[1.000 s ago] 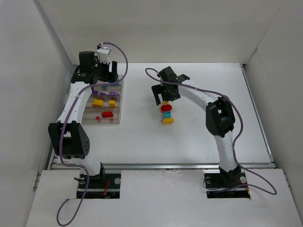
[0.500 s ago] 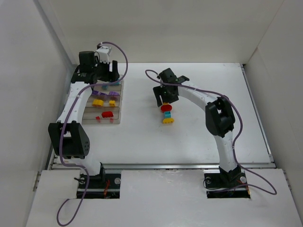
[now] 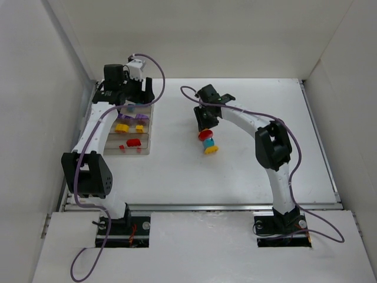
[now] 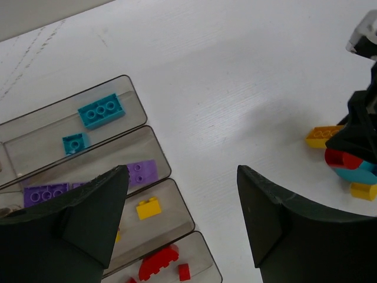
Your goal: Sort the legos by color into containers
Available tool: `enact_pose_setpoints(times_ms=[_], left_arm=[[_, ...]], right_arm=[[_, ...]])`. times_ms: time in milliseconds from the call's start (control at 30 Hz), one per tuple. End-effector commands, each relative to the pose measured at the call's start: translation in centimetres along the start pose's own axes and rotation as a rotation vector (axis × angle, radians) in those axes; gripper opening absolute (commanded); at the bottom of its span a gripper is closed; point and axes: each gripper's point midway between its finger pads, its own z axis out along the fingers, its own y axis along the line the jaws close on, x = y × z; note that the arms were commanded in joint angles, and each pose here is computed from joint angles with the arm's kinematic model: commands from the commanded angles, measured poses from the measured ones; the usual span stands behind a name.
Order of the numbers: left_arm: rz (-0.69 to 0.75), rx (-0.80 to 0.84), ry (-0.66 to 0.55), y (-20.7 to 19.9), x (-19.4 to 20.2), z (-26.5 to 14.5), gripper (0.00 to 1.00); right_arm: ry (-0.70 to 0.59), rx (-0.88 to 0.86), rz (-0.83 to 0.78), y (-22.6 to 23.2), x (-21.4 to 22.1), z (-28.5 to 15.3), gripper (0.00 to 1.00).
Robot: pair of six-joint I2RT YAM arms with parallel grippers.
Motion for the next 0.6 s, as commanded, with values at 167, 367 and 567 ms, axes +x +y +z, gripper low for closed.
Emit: enact_pose_setpoints(times_ms=[167, 367, 567], left_arm=[[0.173, 0.215, -0.01, -6.8, -0.5, -1.2, 0.71], [0.218, 0.387, -0.033, -10.8, -0.5, -2.3, 1.0], [0.247, 0.523, -0.063, -17.5, -1.2, -2.2, 1.0]], right_arm=[[-0.224, -0.157, 0.117, 1.0, -6.5, -6.1, 0.0], [-0.399, -0.214, 0.245, 0.5, -10.0, -11.4, 0.0], [-0.56, -0.241, 0.301, 0.9, -12.5, -16.4, 0.0]])
